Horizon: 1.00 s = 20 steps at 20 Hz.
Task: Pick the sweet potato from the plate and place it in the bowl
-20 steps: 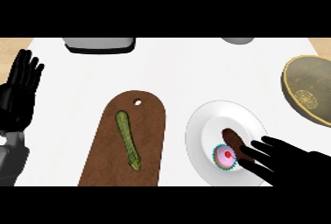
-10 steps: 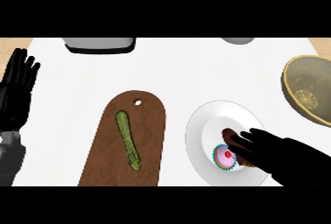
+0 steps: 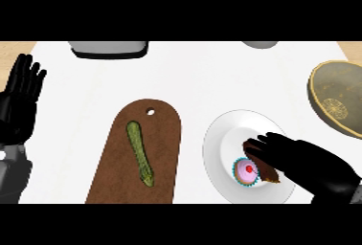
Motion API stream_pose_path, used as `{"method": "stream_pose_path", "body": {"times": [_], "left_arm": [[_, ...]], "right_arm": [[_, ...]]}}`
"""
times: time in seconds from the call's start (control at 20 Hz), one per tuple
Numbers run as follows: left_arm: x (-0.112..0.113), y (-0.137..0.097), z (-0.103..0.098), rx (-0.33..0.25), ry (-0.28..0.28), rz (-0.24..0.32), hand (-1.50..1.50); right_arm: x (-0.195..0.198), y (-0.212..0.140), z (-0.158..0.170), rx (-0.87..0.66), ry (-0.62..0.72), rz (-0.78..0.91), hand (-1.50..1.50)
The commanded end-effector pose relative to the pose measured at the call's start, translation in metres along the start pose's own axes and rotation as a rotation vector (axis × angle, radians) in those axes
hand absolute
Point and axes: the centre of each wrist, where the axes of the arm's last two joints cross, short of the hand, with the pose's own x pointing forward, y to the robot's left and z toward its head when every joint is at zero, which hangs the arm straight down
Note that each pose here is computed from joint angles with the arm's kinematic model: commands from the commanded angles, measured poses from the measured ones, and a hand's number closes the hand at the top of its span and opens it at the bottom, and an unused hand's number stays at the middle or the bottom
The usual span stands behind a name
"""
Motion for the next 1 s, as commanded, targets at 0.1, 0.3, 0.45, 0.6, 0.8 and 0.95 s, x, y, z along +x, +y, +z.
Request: {"method": "stream_pose_path", "body": {"times": [0.1,0.3,0.45,0.6,0.8,0.95], "left_arm": [[0.007,0.010,0.001,0.003,-0.004,-0.004,0.00],[0.008,0.005,-0.018,0.002,0.001,0.008,0.00],[0.003,-0.005,0.002,0.008,-0.003,-0.009,0.00],[-0.015,-0.003,-0.016,0.014,-0.012,0.003,0.00],[0.002,-0.007,-0.001,-0.002,-0.008,0.007,0.00],[0.016,0.000,-0.003,0.000,0.003,0.000,0.00]], "right_arm": [[-0.003,0.017,-0.010,-0.006,-0.050,-0.023,-1.50],[-0.005,0.032,-0.014,0.005,-0.088,0.029,-1.50],[-0.009,0.013,-0.027,0.034,-0.044,0.023,-1.50],[-0.003,0.019,-0.040,0.012,-0.041,0.017,-1.50],[-0.025,0.046,-0.049,0.049,-0.024,0.034,-1.50],[-0.019,0.061,-0.068,0.055,-0.011,0.029,-1.50]]}}
